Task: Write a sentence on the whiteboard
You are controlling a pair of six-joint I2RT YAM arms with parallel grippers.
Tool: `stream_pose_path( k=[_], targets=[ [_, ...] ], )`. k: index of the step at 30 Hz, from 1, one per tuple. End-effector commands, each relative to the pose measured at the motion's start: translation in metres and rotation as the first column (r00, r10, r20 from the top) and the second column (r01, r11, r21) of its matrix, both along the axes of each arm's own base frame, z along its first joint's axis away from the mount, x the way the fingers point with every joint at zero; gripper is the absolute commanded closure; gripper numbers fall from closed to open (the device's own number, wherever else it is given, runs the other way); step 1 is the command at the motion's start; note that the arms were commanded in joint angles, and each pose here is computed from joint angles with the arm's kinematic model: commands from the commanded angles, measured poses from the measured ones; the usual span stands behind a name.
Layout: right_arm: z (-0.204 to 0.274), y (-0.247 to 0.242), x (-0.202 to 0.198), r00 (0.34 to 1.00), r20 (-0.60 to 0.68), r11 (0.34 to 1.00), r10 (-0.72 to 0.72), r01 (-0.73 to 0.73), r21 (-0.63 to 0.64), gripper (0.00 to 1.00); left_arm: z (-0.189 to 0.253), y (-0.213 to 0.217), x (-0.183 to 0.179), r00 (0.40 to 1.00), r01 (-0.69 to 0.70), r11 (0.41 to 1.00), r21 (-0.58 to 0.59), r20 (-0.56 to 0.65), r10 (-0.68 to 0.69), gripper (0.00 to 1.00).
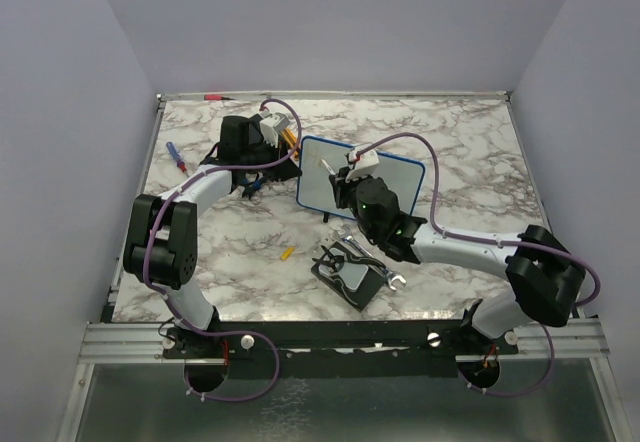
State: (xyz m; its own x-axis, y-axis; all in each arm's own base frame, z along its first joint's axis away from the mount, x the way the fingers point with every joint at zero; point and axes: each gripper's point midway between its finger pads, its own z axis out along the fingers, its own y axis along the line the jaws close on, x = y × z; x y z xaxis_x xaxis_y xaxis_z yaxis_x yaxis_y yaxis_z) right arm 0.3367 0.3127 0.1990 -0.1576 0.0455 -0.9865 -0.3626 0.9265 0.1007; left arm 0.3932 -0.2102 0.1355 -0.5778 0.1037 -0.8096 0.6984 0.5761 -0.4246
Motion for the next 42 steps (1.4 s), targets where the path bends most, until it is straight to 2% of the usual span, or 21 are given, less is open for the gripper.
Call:
stream_pose_path(
  k=[1,20,42],
  targets=[
    [0.022,-0.004,-0.008,0.998,0.049,0.998,0.036,-0.038,0.046,1.0,0.02,-0.005,0.001,0.998,0.021,1.0,-0.01,0.056,-0.021,0.87],
    [0.008,-0.021,0.004,0.995,0.032,0.996,-0.093,0.093,-0.003,1.0,0.02,-0.005,0.001,0.998,0.024,1.0,-0.009,0.055,-0.023,0.87],
    [-0.058,-0.016,-0.017,0.989,-0.145,0.999,-0.034,0.031,-0.022,1.0,0.023,-0.005,0.001,0.998,0.025,1.0,-0.012,0.06,-0.024,0.87]
  ],
)
